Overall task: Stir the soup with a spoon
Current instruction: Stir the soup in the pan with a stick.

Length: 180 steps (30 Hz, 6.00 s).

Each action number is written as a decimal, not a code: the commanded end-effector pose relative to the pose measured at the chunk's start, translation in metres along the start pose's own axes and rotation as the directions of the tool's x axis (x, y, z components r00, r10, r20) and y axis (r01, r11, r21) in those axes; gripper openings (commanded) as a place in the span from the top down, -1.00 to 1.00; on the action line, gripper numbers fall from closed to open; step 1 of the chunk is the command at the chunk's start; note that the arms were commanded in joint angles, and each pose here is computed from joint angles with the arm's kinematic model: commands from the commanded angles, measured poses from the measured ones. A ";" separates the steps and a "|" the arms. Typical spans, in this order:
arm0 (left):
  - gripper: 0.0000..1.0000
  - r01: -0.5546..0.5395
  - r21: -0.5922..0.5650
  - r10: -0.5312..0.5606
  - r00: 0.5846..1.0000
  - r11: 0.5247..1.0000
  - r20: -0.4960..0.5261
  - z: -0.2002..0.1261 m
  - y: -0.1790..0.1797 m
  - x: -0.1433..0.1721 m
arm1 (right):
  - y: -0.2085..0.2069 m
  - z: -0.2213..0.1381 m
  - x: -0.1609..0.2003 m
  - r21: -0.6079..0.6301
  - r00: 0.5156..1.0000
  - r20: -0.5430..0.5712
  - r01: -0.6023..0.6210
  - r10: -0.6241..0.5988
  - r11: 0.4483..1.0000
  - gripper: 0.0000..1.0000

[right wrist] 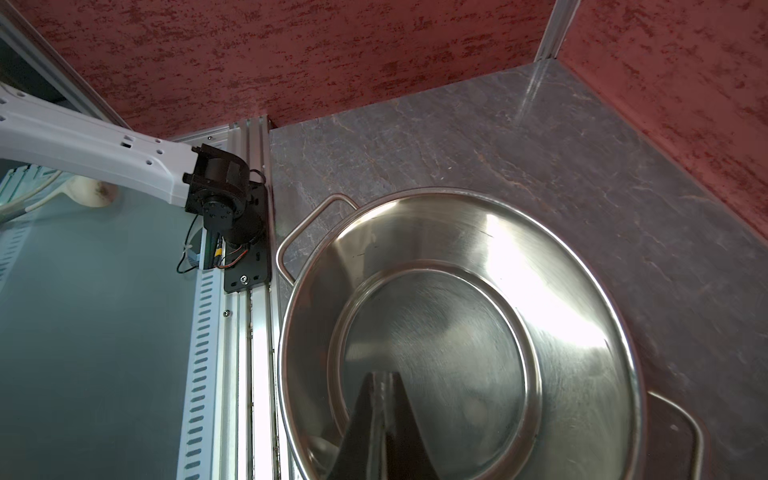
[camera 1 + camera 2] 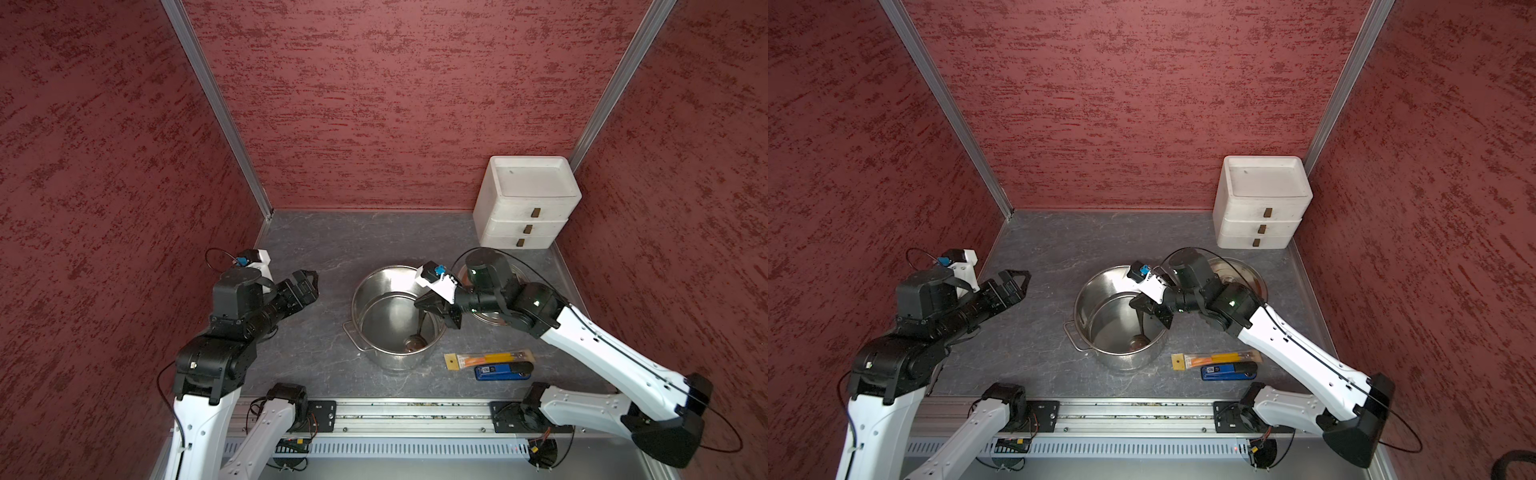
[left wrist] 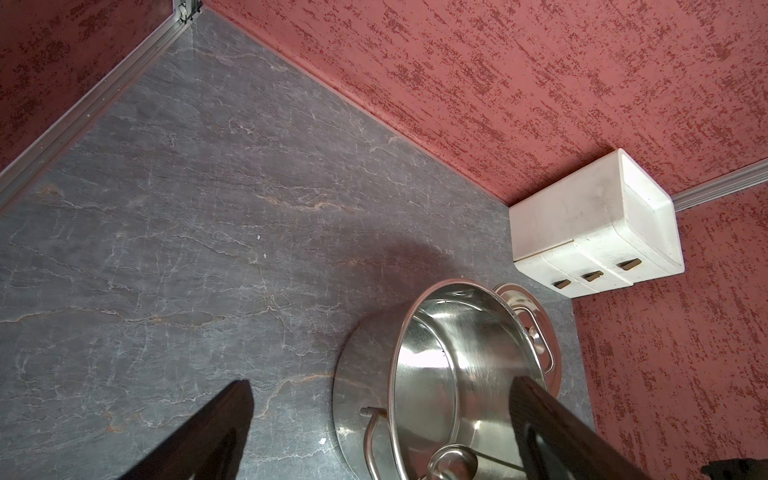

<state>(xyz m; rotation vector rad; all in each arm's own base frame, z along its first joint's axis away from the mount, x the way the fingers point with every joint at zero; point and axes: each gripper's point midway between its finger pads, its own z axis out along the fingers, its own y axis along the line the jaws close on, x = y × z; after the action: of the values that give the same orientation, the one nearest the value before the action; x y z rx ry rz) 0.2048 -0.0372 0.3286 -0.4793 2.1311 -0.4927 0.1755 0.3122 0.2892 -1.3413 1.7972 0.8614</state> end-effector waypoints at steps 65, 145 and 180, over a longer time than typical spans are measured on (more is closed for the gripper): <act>-1.00 -0.007 0.021 0.007 1.000 1.000 -0.005 -0.005 -0.002 0.003 | -0.006 -0.040 -0.008 0.053 0.996 0.090 -0.028 0.023 0.998 1.00; -1.00 -0.018 -0.014 0.019 0.999 1.000 0.029 -0.024 0.008 0.006 | 0.009 0.076 -0.058 0.020 0.977 0.034 0.209 -0.210 0.978 1.00; -1.00 -0.027 -0.011 0.027 0.999 1.000 0.023 -0.019 0.003 0.000 | -0.067 -0.024 0.013 0.206 0.999 0.011 0.027 -0.030 0.978 1.00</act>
<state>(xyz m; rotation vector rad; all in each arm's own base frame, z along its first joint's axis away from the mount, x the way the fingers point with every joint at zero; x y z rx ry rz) 0.1823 -0.0306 0.3288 -0.4842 2.1441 -0.4577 0.2568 0.2731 0.2788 -1.2342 1.7904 0.5373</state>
